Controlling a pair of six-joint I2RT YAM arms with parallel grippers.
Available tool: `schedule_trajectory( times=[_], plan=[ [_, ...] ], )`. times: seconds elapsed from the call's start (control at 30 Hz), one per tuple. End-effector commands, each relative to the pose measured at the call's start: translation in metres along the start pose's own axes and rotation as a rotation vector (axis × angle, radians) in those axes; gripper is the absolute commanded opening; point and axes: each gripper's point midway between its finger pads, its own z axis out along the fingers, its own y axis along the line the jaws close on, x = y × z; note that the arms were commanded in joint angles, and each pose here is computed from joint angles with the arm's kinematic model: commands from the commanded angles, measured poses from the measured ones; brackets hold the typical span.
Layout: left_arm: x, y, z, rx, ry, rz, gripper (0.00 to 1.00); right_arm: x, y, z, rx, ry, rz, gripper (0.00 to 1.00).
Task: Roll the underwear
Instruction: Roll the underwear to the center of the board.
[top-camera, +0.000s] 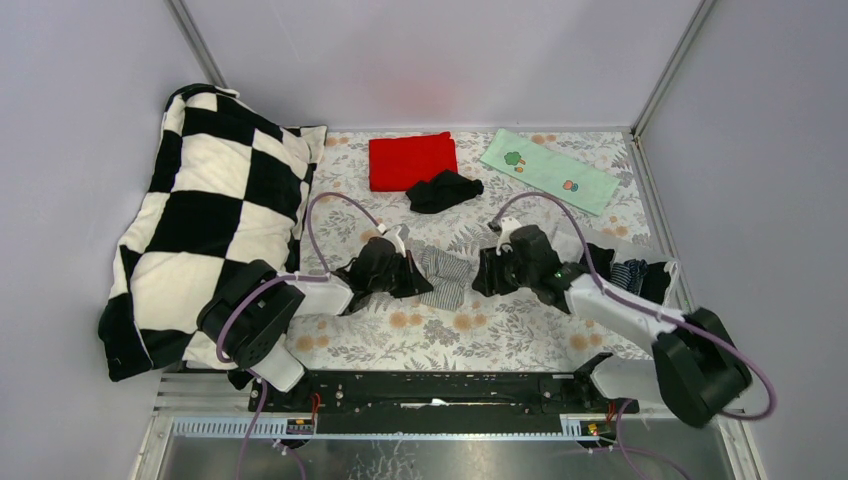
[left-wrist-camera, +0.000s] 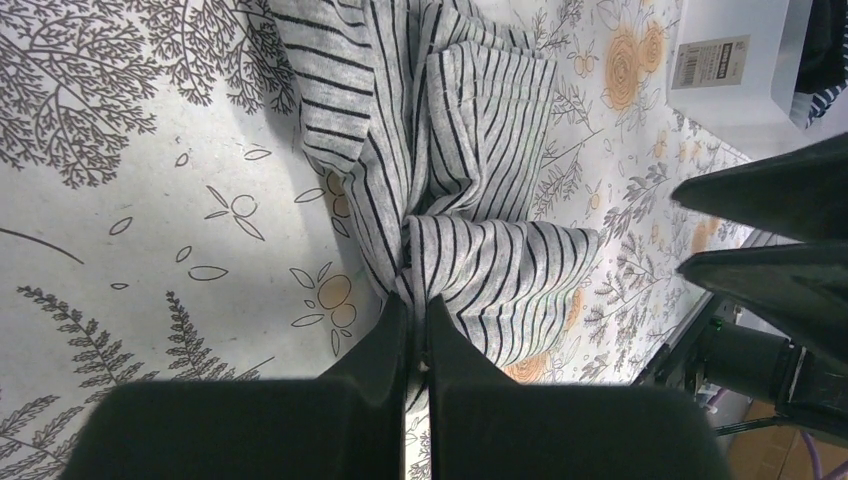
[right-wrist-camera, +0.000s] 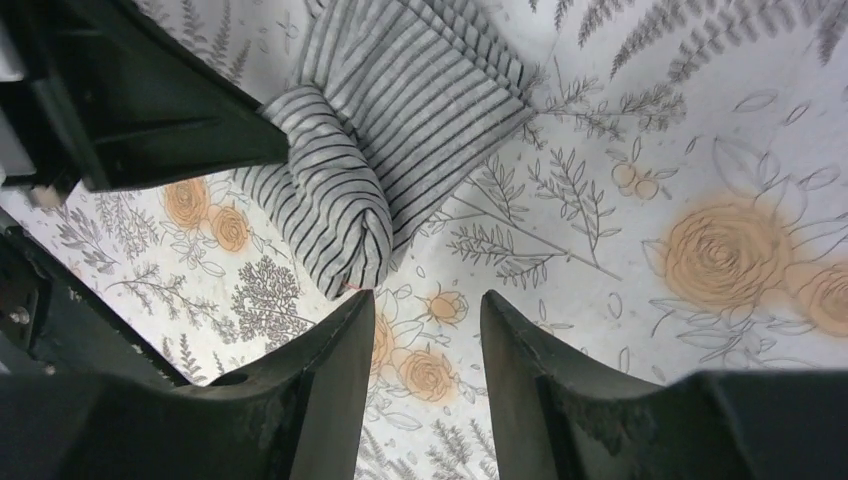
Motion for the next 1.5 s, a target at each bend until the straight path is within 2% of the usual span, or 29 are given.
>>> schedule_trajectory(
  times=[0.0,0.1,0.13,0.2,0.4,0.6,0.97,1.27,1.47],
  plan=[
    [0.042,0.044,-0.006,-0.171,0.165,0.020,0.00,-0.045,0.021,-0.021,-0.121,-0.332,-0.313,0.49],
    [0.043,0.045,-0.008,-0.188,0.195,0.035,0.00,-0.047,0.049,-0.035,-0.188,-0.535,-0.715,0.51],
    [0.044,0.046,-0.008,-0.193,0.202,0.038,0.00,-0.044,0.060,-0.039,-0.204,-0.570,-0.862,0.53],
    [0.045,0.046,-0.008,-0.202,0.218,0.043,0.00,-0.031,0.074,-0.039,-0.228,-0.554,-1.071,0.55],
    [0.049,0.043,-0.008,-0.200,0.281,0.022,0.00,0.000,0.088,-0.030,-0.278,-0.483,-1.385,0.58],
    [0.046,0.035,-0.010,-0.186,0.328,-0.009,0.00,0.025,0.072,-0.010,-0.217,-0.380,-1.668,0.60],
    [0.033,0.037,-0.018,-0.180,0.375,-0.027,0.00,0.032,0.070,0.016,-0.189,-0.310,-1.854,0.67],
    [0.037,0.039,-0.019,-0.170,0.391,-0.030,0.00,0.035,0.058,0.040,-0.097,-0.241,-2.016,0.69],
    [0.038,0.039,-0.018,-0.168,0.396,-0.034,0.00,0.033,0.052,0.045,-0.059,-0.229,-2.058,0.68]
  ],
)
